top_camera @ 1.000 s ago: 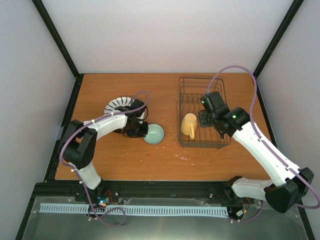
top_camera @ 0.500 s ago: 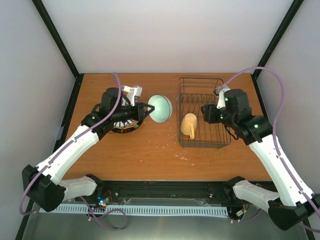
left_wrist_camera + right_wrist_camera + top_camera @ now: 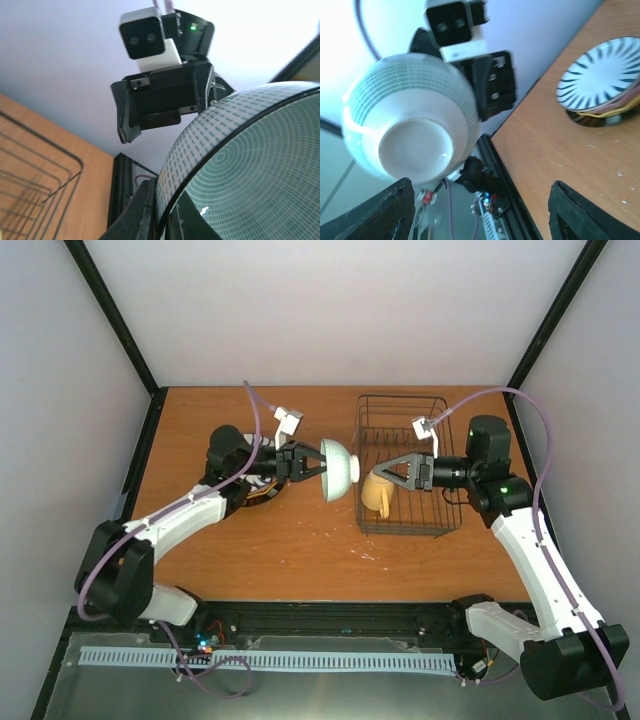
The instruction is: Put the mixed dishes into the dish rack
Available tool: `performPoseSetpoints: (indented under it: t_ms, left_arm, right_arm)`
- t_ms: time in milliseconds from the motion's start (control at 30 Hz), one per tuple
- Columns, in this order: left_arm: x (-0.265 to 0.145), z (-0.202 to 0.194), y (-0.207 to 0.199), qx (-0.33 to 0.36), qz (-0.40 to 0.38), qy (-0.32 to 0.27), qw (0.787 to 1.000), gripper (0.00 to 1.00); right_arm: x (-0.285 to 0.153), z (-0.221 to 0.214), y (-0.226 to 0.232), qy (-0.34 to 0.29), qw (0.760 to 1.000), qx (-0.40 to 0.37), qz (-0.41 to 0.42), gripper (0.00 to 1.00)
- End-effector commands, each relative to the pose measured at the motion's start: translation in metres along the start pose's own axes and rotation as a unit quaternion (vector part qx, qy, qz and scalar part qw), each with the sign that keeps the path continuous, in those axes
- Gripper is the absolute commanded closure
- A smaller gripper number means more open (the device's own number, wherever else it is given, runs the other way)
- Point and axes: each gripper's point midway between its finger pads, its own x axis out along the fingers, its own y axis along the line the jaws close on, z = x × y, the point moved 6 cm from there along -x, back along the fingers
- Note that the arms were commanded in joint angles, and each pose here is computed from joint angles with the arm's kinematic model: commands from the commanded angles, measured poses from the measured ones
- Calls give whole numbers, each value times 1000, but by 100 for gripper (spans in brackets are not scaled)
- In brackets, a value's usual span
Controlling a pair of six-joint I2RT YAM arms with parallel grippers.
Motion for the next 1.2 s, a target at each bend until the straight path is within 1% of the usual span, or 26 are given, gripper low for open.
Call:
performPoseSetpoints:
  t_ms: [0,33,200,600,767,967,1167]
  left_arm:
    - [-3,16,-39,87,-106,0,991,99]
    - [-3,15,-38,92,-112,-1,989,99]
    - [-1,11,-25,74,-129,-5,989,99]
    - [4,12,-7,53,-129,-6,990,99]
    - [5,11,-3,49,-127,-7,991,99]
    - [5,8,1,41,-124,-8,991,100]
    - [6,6,6,34,-120,-9,992,99]
  right_arm:
    - [-6,1,30,28,993,-24,112,28]
    - [-7,1,31,30,993,-19,116,28]
    - [-6,0,33,41,991,-2,125,27]
    - [1,-2,22,49,992,23,111,26]
    - [5,-2,21,58,993,24,104,26]
    - [6,5,28,51,992,14,112,25]
    - [15,3,42,66,989,10,130,25]
